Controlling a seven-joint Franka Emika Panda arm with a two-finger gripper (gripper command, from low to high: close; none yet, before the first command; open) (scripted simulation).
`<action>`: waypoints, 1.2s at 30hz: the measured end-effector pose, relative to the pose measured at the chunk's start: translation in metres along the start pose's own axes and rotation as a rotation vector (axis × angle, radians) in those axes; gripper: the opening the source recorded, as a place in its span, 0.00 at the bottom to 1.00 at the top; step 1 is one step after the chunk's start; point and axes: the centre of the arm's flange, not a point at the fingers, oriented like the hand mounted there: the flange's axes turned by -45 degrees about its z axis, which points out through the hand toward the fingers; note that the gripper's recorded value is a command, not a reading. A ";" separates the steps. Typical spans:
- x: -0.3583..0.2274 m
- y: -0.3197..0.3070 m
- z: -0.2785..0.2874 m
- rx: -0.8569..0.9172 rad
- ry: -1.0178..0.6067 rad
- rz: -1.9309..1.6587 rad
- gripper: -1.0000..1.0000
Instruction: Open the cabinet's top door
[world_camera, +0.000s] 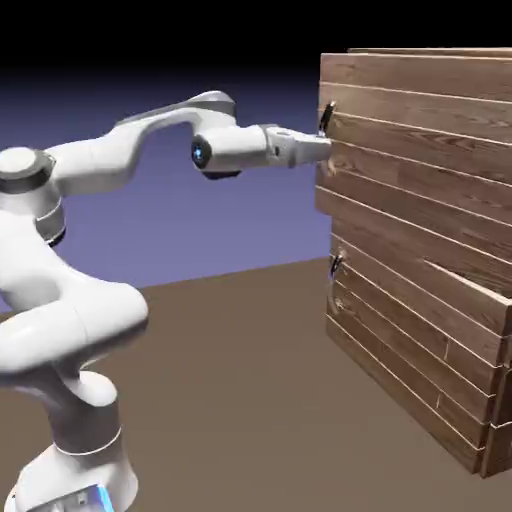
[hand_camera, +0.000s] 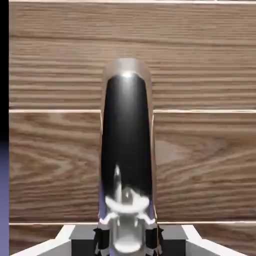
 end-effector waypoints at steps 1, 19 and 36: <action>0.000 0.003 -0.009 0.018 0.000 0.000 0.00; 0.000 0.094 -0.176 0.397 0.000 -0.001 0.00; 0.000 0.189 -0.265 0.654 0.000 -0.001 0.00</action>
